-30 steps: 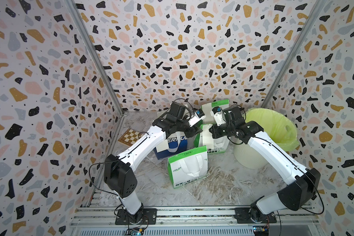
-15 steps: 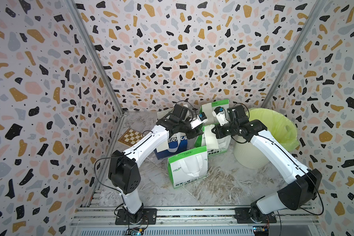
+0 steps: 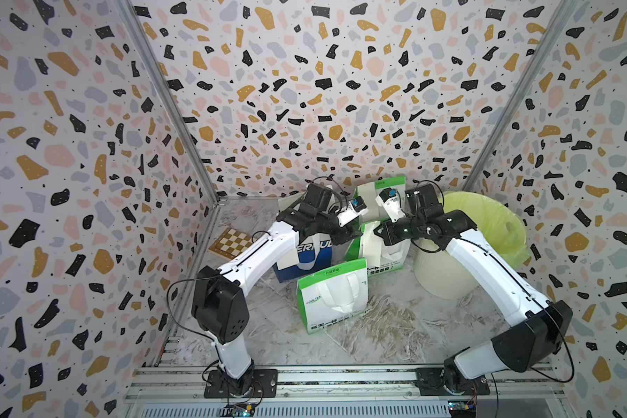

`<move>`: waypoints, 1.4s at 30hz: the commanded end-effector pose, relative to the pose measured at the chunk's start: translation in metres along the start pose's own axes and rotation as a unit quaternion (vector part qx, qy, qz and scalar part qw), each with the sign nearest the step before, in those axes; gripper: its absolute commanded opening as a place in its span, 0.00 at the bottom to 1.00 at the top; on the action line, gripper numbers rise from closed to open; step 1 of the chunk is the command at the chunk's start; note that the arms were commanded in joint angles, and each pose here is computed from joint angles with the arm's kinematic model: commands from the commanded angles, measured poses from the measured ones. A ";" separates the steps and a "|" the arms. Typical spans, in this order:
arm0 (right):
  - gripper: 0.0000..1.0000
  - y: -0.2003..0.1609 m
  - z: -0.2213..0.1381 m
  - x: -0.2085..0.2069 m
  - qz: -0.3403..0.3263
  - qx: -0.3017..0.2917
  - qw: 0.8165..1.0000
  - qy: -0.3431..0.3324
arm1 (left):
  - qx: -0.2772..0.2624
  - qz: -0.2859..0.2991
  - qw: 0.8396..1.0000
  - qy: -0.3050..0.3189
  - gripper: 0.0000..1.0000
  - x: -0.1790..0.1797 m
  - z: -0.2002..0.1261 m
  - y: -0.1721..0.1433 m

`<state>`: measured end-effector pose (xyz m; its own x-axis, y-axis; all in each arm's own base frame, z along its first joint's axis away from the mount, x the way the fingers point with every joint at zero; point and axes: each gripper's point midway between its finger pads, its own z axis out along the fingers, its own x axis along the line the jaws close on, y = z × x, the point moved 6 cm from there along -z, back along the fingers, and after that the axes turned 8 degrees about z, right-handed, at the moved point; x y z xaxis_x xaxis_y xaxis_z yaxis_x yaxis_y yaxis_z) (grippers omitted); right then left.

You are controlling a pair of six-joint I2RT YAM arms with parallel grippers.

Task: Shred takeout receipts and throw away
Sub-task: Tear off the takeout receipt from the takeout bag.

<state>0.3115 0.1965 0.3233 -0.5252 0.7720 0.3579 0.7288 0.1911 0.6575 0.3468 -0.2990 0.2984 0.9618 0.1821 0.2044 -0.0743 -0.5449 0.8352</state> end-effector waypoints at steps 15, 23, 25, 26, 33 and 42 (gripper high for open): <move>0.20 0.009 -0.003 -0.004 0.031 -0.048 0.998 -0.024 | -0.014 -0.019 0.999 -0.042 0.16 -0.012 0.033 -0.002; 0.22 0.010 0.017 0.000 0.029 -0.039 0.999 0.012 | -0.020 -0.021 0.999 -0.044 0.05 -0.016 0.032 -0.004; 0.22 0.007 0.020 0.004 0.025 -0.035 0.999 0.021 | -0.022 -0.022 0.998 -0.046 0.03 -0.017 0.032 -0.005; 0.24 0.006 0.022 0.007 0.021 -0.034 0.999 0.028 | -0.025 -0.023 0.998 -0.047 0.02 -0.017 0.032 -0.005; 0.22 0.003 0.035 0.019 0.010 -0.023 0.999 0.038 | -0.032 -0.025 0.998 -0.052 0.00 -0.021 0.032 -0.007; 0.00 0.008 0.027 0.001 0.023 -0.045 0.998 -0.048 | -0.033 0.001 0.999 -0.013 0.46 -0.020 0.014 -0.006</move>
<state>0.3261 0.2202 0.3049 -0.4762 0.8002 0.3645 0.7188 0.1155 0.6856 0.3366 -0.3139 0.2628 0.9793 0.1612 0.1224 -0.0209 -0.5210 0.8533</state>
